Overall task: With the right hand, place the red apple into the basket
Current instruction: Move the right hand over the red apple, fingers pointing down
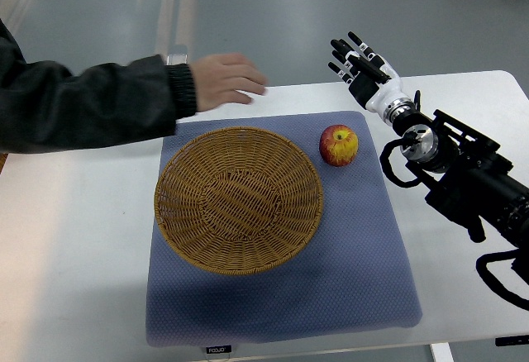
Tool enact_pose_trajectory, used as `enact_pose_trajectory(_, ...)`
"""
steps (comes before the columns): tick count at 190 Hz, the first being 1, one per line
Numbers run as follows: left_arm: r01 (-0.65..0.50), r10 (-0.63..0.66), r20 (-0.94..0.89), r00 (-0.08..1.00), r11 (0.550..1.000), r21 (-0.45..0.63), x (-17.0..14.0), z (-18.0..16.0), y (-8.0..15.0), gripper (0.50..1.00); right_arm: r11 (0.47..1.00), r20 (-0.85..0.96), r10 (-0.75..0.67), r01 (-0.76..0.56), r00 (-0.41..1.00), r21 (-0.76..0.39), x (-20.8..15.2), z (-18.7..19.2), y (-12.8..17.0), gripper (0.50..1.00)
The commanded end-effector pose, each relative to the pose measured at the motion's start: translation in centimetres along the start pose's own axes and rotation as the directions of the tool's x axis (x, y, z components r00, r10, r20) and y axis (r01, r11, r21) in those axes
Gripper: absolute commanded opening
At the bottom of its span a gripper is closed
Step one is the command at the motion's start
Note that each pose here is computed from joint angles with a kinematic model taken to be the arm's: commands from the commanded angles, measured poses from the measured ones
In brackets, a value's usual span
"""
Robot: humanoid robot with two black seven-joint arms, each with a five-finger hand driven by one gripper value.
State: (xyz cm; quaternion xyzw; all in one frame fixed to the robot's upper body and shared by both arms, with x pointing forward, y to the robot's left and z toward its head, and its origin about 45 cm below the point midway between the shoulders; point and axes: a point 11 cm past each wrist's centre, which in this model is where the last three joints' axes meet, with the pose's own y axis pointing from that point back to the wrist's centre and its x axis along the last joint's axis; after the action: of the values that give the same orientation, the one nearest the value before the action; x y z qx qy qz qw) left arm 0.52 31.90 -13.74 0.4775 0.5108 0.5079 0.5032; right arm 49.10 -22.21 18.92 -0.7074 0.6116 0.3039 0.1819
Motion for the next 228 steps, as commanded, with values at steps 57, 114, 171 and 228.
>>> enact_pose_trajectory(57,0.002,-0.002,-0.003,1.0,1.0,0.001,-0.1,0.1,0.0,1.0,0.998,-0.079,-0.063,0.062,0.995,-0.023,-0.8,-1.0,-0.2,0.924)
enact_pose_trajectory(114,0.011,-0.011,-0.001,1.0,1.0,0.001,-0.4,0.1,0.0,1.0,0.854,-0.786,-0.516,0.133,0.342,-0.503,-8.8,-9.5,-1.6,0.921)
enact_pose_trajectory(171,0.026,-0.026,0.0,1.0,1.0,0.003,-0.7,0.0,0.0,1.0,0.643,-0.45,-0.754,-0.4,-0.479,-0.653,-18.4,-9.1,2.8,0.924)
enact_pose_trajectory(228,0.025,-0.025,0.0,1.0,1.0,0.003,-0.6,0.0,0.0,1.0,0.647,-0.489,-0.749,-0.335,-0.447,-0.685,-17.2,-3.0,2.3,0.919)
